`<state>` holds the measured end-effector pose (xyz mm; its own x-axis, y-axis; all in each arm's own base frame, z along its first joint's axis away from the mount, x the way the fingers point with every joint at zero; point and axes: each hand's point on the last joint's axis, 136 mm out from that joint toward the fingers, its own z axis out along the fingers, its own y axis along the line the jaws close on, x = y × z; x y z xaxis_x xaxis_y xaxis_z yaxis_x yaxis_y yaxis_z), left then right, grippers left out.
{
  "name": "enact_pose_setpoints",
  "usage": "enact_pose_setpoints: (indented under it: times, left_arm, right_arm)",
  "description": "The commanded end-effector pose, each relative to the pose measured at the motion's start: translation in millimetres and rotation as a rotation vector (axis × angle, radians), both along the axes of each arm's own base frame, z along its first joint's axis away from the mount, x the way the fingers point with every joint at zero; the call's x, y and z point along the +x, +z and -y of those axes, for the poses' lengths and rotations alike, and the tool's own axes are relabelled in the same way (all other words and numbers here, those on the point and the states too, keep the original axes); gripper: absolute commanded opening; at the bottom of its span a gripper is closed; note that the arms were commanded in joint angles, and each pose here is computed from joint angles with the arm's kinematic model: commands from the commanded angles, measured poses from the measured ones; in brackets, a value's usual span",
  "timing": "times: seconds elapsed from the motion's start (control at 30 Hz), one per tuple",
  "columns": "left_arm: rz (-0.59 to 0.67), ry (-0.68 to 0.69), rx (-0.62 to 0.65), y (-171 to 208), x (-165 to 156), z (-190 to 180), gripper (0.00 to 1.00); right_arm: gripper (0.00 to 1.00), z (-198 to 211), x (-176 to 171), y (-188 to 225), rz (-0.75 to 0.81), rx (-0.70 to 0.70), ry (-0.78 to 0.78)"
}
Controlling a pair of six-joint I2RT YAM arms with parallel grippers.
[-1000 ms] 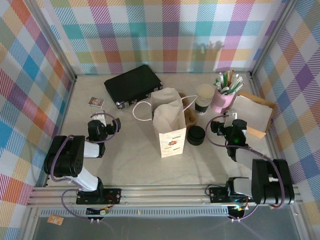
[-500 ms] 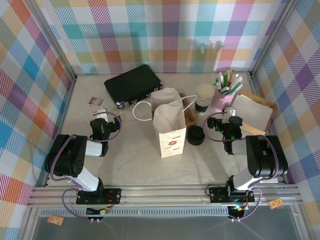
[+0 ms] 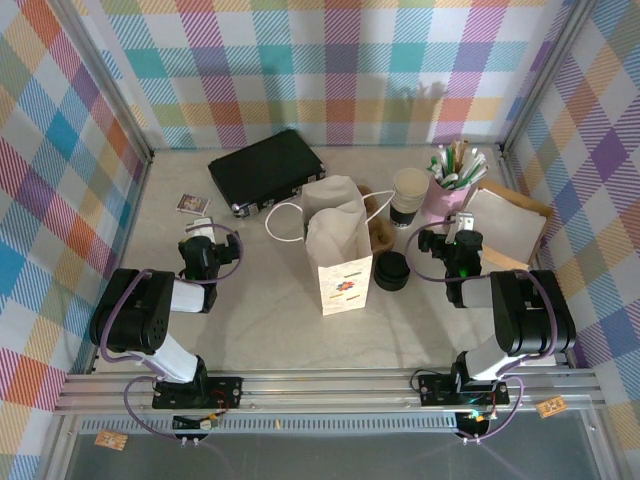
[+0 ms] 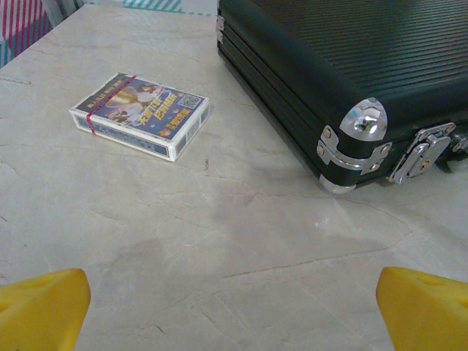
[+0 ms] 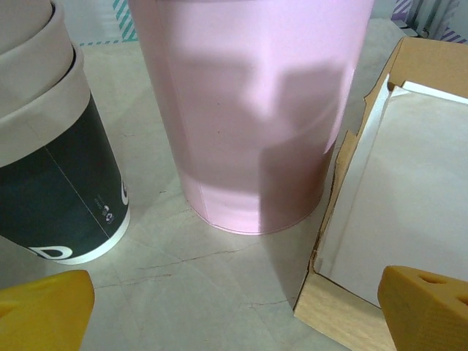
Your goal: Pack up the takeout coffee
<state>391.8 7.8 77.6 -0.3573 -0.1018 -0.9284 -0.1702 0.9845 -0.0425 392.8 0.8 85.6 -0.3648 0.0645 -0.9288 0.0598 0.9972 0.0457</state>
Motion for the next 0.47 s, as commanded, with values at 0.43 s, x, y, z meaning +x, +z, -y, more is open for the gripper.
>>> enact_pose_setpoints:
  times: [0.43]
  left_arm:
    - [0.029, 0.031, 0.014, 8.7, 2.4, -2.2, 1.00]
  right_arm:
    - [0.99, 2.1, 2.8, 8.1, 0.029, 0.009, -0.015]
